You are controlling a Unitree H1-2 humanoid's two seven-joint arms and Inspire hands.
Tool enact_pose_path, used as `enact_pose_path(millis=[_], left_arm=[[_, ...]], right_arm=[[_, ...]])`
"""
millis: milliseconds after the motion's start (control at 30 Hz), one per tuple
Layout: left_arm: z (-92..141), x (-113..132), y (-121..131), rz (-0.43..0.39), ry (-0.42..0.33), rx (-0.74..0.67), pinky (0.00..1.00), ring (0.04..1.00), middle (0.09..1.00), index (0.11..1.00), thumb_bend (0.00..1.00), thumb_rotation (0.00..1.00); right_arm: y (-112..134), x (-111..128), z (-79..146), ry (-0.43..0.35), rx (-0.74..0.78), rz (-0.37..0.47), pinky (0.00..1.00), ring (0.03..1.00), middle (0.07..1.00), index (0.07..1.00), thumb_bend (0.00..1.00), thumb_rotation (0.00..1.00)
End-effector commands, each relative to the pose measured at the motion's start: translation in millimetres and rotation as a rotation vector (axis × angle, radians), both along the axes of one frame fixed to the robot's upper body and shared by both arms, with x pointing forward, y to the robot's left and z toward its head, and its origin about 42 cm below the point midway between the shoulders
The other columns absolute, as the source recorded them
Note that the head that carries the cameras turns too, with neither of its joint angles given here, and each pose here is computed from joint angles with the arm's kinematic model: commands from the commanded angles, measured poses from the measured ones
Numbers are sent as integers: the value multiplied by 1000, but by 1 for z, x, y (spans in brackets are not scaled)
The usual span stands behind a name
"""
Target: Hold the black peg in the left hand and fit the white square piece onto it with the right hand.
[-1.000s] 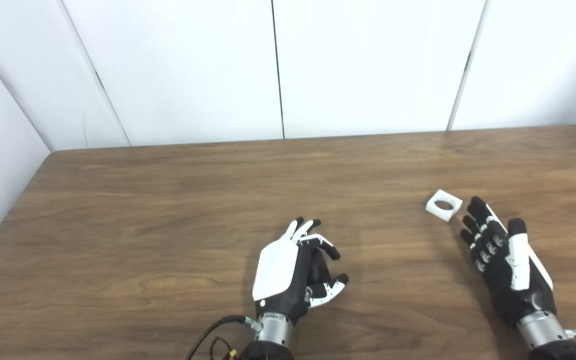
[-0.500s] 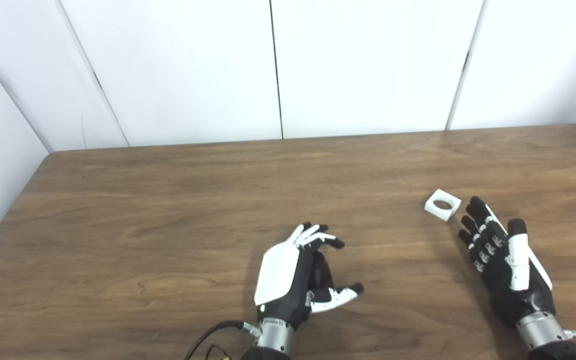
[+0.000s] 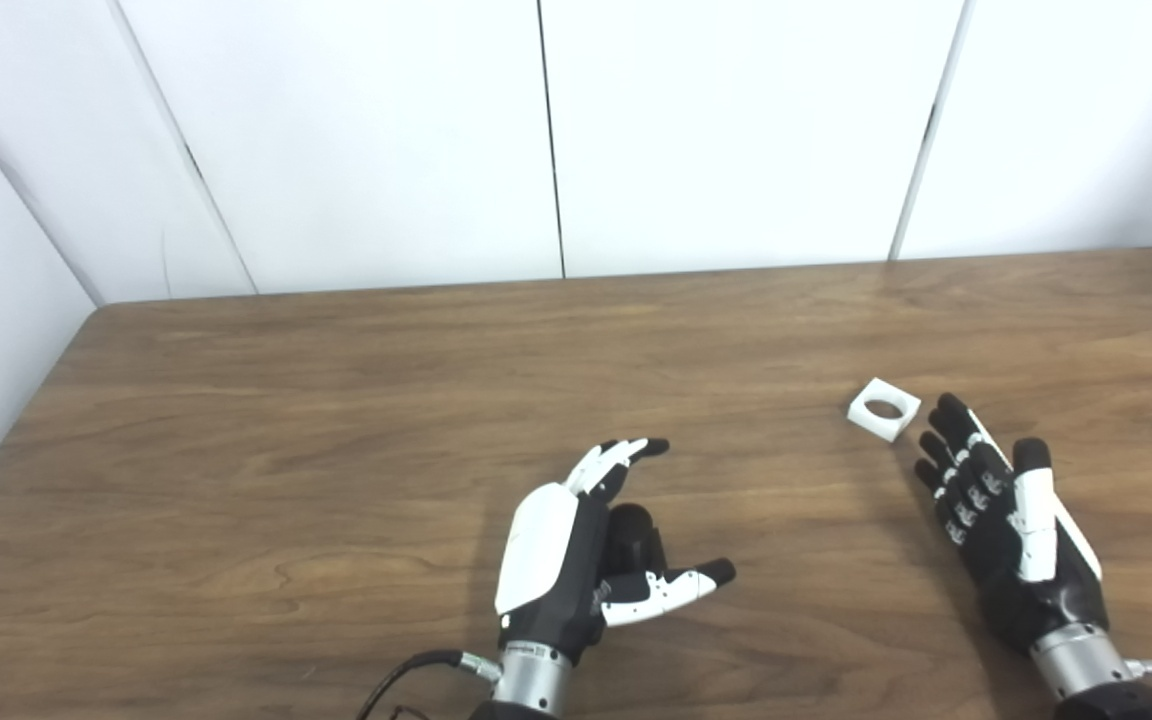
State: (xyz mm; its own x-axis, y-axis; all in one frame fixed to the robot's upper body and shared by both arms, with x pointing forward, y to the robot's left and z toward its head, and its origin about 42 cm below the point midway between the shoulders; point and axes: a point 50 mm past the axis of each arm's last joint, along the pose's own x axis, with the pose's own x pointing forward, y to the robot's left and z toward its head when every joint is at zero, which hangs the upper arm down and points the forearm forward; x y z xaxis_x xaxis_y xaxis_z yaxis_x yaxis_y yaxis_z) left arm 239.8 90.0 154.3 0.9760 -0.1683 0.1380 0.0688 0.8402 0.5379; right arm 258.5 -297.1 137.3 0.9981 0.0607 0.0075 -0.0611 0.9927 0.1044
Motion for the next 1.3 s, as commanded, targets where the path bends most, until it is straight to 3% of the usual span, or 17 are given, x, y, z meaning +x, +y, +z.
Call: enact_pose_path(millis=[0, 400, 667, 767, 833, 1000, 1267], left_arm=[[19, 2, 1, 1, -73, -38, 892, 947, 895, 822, 903, 342], [27, 15, 34, 89, -75, 77, 899, 942, 886, 810, 920, 293], [27, 24, 62, 114, -94, 266, 808, 908, 861, 742, 930, 392], [23, 27, 66, 106, -99, 363, 954, 916, 861, 728, 937, 454], [21, 28, 67, 97, -92, 413, 988, 932, 869, 721, 942, 477], [17, 29, 69, 60, -58, 494, 1000, 988, 900, 696, 977, 518], [16, 28, 64, 9, -20, 544, 1000, 1000, 931, 678, 992, 563]], right_arm=[[4, 0, 6, -26, -2, 29, 1000, 1000, 1000, 981, 729, 1000], [3, 0, 5, -25, 17, 27, 1000, 1000, 1000, 979, 722, 1000], [1, -1, 4, -24, 11, 32, 1000, 1000, 1000, 984, 734, 1000], [1, -1, 4, -23, 14, 29, 1000, 1000, 1000, 979, 735, 1000], [1, -1, 4, -18, 15, 25, 1000, 1000, 1000, 975, 740, 1000], [1, -2, 3, -19, -6, 30, 1000, 1000, 1000, 980, 750, 1000], [0, 0, 4, -21, -24, 21, 1000, 1000, 1000, 980, 754, 1000]])
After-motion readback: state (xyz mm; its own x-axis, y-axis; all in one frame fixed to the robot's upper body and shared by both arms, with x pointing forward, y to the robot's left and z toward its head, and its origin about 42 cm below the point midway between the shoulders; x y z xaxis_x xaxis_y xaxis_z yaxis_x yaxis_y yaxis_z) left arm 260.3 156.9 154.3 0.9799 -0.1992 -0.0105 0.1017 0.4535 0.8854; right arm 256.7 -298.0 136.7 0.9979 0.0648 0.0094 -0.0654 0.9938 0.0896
